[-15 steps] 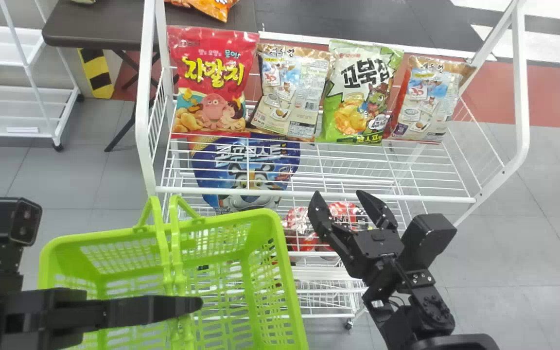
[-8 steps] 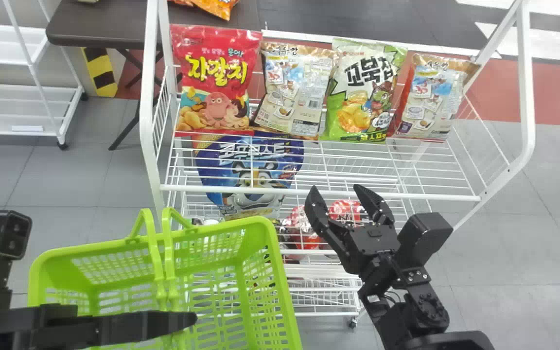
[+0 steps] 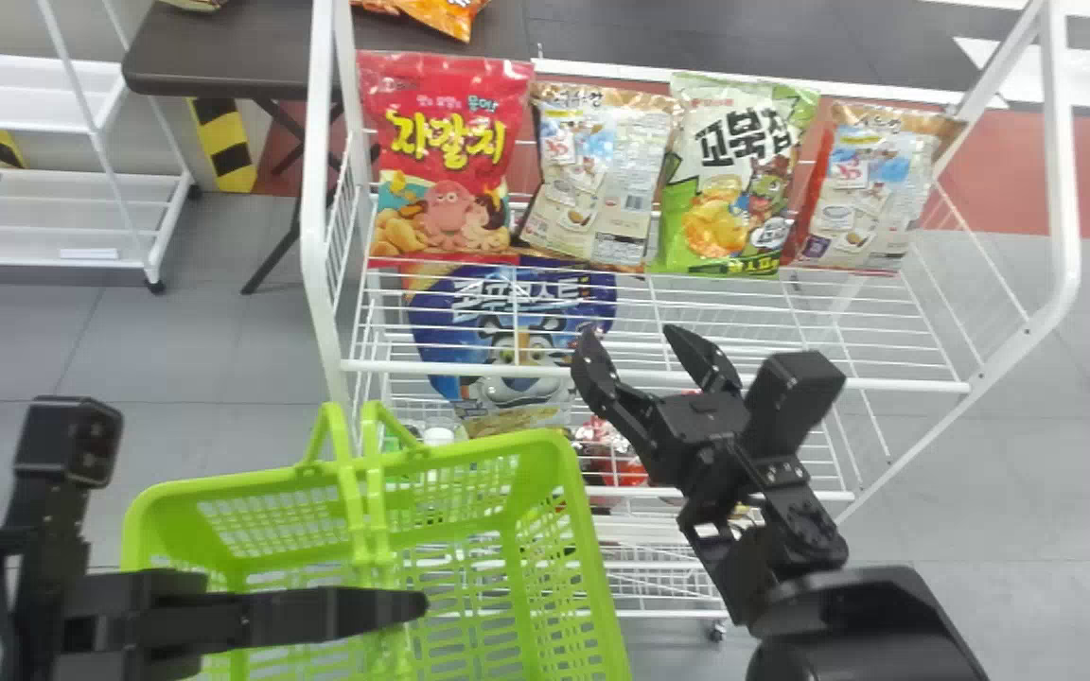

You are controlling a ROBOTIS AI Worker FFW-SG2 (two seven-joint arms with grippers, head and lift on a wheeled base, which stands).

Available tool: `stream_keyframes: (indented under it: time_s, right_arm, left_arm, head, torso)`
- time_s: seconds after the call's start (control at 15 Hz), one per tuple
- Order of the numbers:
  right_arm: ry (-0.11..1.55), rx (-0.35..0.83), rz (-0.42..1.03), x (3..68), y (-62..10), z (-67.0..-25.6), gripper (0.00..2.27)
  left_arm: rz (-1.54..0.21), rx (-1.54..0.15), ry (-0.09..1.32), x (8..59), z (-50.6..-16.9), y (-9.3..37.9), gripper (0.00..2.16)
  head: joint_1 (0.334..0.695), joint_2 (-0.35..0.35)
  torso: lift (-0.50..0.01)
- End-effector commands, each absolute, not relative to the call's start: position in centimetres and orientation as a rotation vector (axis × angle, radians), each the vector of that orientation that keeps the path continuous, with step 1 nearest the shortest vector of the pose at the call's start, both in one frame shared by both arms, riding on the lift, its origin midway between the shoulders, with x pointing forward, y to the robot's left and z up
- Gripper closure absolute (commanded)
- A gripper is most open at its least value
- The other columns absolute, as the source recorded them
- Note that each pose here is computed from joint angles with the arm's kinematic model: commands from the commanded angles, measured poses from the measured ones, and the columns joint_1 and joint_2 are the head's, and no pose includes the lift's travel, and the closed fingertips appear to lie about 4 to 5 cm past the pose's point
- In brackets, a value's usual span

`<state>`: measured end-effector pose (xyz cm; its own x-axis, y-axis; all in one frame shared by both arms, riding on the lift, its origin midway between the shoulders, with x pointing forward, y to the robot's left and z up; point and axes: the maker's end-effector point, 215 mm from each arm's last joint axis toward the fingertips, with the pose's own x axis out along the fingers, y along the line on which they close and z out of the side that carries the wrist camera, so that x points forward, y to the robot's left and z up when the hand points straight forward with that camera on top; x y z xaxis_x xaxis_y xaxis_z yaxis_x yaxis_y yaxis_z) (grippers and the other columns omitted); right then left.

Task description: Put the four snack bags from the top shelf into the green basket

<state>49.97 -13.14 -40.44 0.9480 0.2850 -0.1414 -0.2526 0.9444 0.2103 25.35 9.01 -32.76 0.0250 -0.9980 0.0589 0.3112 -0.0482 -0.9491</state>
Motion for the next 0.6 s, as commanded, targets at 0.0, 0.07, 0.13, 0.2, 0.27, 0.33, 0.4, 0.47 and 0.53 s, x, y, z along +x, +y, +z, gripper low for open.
stream_keyframes:
  time_s: [0.0,0.07,0.13,0.2,0.27,0.33,0.4,0.47,0.53]
  right_arm:
    - [0.170,0.234,0.308,52.7,-10.0,-39.9,0.18]
    - [0.166,0.233,0.325,54.4,-8.8,-39.6,0.18]
    - [0.150,0.227,0.335,56.0,-7.9,-39.2,0.18]
    - [0.125,0.228,0.333,57.5,-7.8,-38.8,0.18]
    - [0.115,0.217,0.335,59.6,-7.7,-38.3,0.18]
    - [0.118,0.208,0.349,61.2,-6.9,-38.0,0.18]
    - [0.120,0.197,0.355,62.5,-6.5,-37.7,0.18]
    - [0.125,0.190,0.351,63.9,-6.8,-37.6,0.18]
    - [0.130,0.189,0.357,65.2,-6.6,-37.3,0.18]
  left_arm:
    - [-1.382,-1.038,0.941,25.1,-32.7,8.1,2.15]
    - [-1.386,-1.023,0.954,25.1,-33.0,7.6,2.15]
    - [-1.385,-1.038,0.963,24.3,-33.2,7.6,2.15]
    - [-1.394,-1.058,0.961,23.7,-33.0,7.6,2.15]
    - [-1.397,-1.045,0.958,23.2,-32.7,7.6,2.15]
    - [-1.391,-1.030,0.951,22.9,-32.5,7.9,2.15]
    - [-1.381,-1.034,0.943,22.9,-32.4,8.4,2.15]
    - [-1.373,-1.041,0.943,22.7,-32.5,8.7,2.15]
    - [-1.366,-1.050,0.940,22.6,-32.5,9.1,2.15]
  head:
    - [0.695,-0.073]
    - [0.695,-0.057]
    - [0.695,-0.043]
    - [0.695,-0.021]
    - [0.695,-0.013]
    - [0.695,-0.008]
    - [0.695,-0.004]
    - [0.695,0.004]
    - [0.695,0.012]
  torso:
    - [0.000]
    - [0.000]
    - [0.000]
    - [0.000]
    - [0.000]
    - [0.000]
    - [0.000]
    - [0.000]
    - [0.000]
